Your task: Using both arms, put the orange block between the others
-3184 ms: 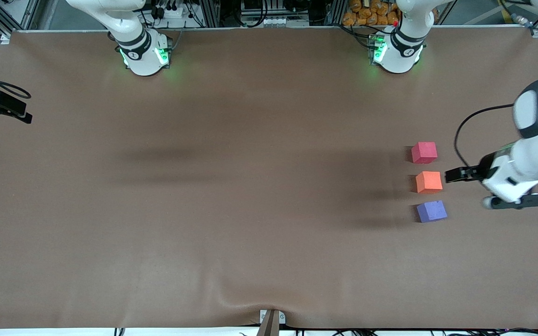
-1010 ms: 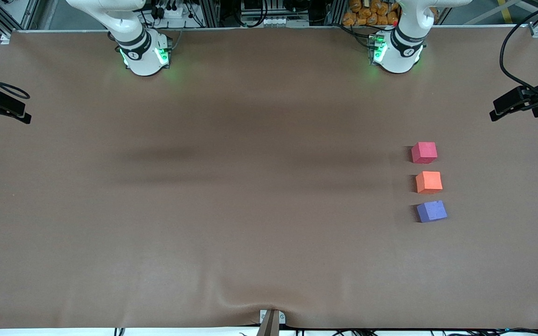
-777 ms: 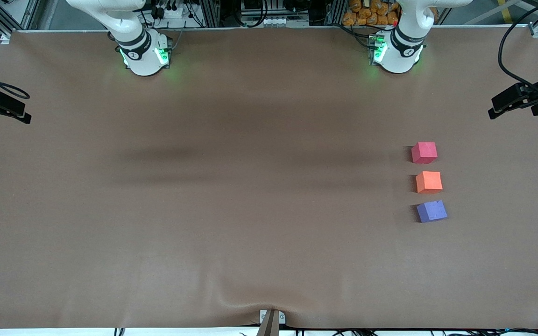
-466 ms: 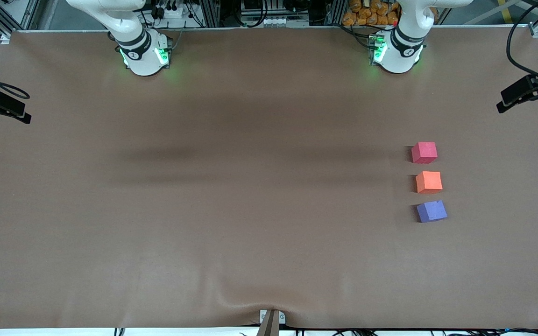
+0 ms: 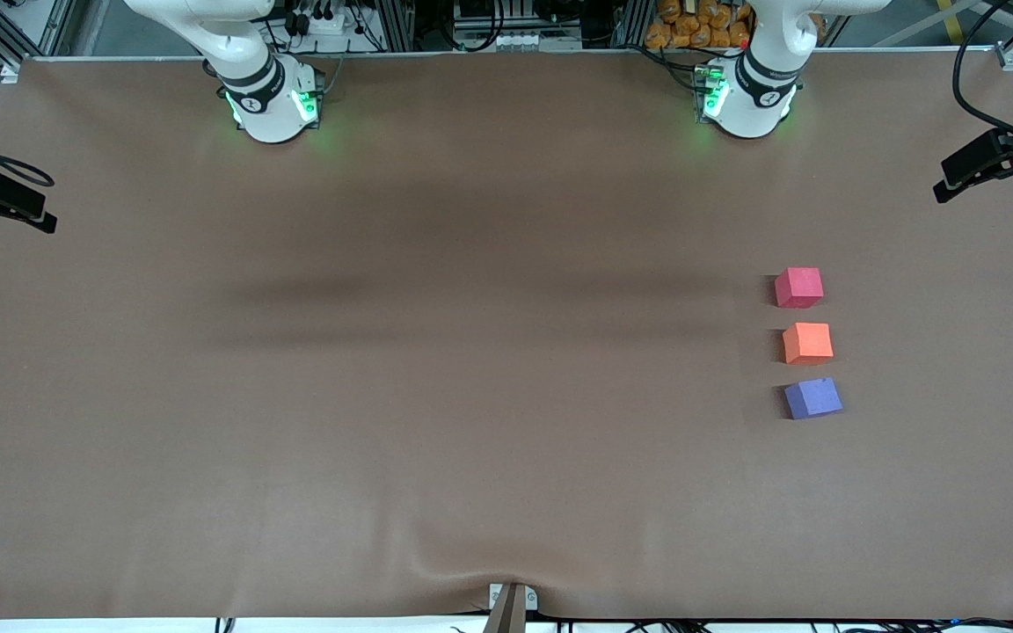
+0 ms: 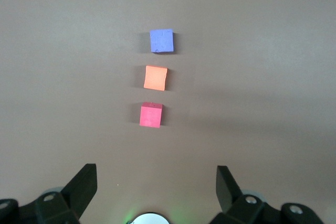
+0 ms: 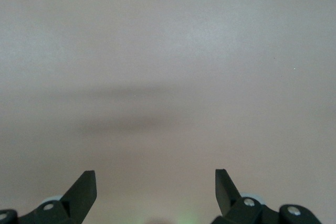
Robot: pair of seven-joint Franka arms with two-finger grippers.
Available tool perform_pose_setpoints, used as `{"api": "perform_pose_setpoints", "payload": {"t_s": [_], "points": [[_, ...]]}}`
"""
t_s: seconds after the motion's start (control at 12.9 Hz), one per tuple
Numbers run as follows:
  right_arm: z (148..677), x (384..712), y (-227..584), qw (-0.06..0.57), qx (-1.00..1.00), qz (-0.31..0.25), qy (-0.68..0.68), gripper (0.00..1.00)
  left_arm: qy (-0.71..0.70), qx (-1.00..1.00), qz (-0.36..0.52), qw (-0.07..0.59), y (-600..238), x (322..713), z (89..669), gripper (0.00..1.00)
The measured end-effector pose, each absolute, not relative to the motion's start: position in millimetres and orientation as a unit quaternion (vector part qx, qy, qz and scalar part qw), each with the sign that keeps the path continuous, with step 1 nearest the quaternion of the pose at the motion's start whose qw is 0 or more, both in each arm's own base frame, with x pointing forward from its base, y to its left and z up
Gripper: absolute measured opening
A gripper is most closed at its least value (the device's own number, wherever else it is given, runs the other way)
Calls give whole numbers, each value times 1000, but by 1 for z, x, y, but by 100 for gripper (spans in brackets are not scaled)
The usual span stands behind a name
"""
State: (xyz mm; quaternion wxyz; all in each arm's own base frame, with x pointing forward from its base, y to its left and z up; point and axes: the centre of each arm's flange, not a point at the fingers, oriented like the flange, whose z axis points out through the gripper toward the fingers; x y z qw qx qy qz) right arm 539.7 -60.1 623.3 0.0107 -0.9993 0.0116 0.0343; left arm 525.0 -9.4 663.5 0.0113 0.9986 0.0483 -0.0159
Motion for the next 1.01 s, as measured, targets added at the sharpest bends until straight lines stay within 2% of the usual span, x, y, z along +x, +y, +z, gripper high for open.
{"api": "perform_pose_setpoints", "payload": {"t_s": [1.01], "points": [[619, 542, -61, 11, -999, 38, 12, 100, 39, 999, -25, 9, -20, 529, 653, 100]]}}
